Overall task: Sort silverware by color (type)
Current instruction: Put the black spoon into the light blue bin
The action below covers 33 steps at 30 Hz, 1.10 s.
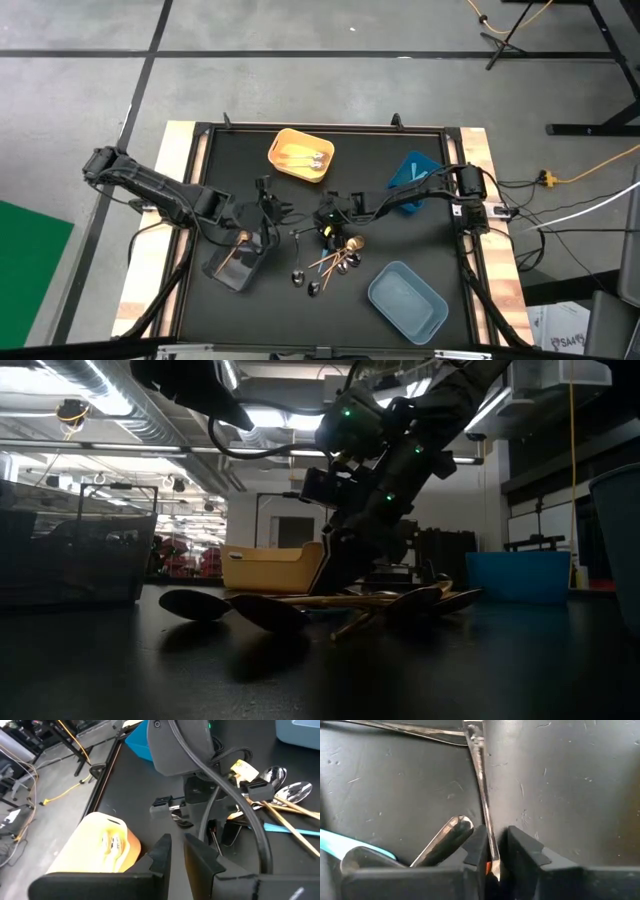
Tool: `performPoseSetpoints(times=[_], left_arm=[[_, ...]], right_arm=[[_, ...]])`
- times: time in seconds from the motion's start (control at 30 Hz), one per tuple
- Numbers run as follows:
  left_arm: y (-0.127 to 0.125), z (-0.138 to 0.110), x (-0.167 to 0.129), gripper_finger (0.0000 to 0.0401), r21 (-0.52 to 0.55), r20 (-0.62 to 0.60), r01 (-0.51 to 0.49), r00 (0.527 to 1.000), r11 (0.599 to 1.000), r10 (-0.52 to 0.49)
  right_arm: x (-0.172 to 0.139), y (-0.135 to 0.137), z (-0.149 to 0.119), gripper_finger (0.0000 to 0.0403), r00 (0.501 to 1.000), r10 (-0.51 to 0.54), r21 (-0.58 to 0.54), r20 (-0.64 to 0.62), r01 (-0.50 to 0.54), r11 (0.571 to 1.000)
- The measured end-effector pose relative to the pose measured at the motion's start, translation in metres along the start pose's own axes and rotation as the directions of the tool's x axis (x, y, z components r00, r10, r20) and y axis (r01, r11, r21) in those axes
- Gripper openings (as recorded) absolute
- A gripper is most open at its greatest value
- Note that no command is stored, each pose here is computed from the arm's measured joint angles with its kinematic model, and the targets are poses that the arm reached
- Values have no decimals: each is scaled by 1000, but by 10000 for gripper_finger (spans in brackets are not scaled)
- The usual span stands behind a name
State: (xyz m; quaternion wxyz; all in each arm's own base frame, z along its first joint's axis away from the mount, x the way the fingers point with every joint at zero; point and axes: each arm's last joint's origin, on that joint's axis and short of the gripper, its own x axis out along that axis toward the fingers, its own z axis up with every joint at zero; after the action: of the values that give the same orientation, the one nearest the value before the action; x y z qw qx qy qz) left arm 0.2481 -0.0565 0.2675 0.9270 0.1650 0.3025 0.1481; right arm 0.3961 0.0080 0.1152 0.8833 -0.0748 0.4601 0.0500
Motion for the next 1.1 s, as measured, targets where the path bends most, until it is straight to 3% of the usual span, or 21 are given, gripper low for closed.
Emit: performPoseSetpoints(times=[0.27, 0.67, 0.97, 1.1], left_arm=[[0, 0, 0, 45, -12, 0, 2, 1000, 1000, -2], [0, -8, 0, 45, -114, -69, -4, 998, 994, -4], [0, -18, -1, 45, -200, -162, -33, 987, 979, 0], [0, -18, -1, 45, -206, -164, -34, 986, 978, 0]], right_arm=[[1, 0, -1, 6, 1000, 1, -1, 0, -1, 1000], [-13, -1, 4, 5, 1000, 0, 1, 14, 0, 1000], [-53, -2, 15, 2, 1000, 5, 6, 28, -5, 1000], [-76, -3, 21, 2, 998, 0, 67, 61, -4, 998]])
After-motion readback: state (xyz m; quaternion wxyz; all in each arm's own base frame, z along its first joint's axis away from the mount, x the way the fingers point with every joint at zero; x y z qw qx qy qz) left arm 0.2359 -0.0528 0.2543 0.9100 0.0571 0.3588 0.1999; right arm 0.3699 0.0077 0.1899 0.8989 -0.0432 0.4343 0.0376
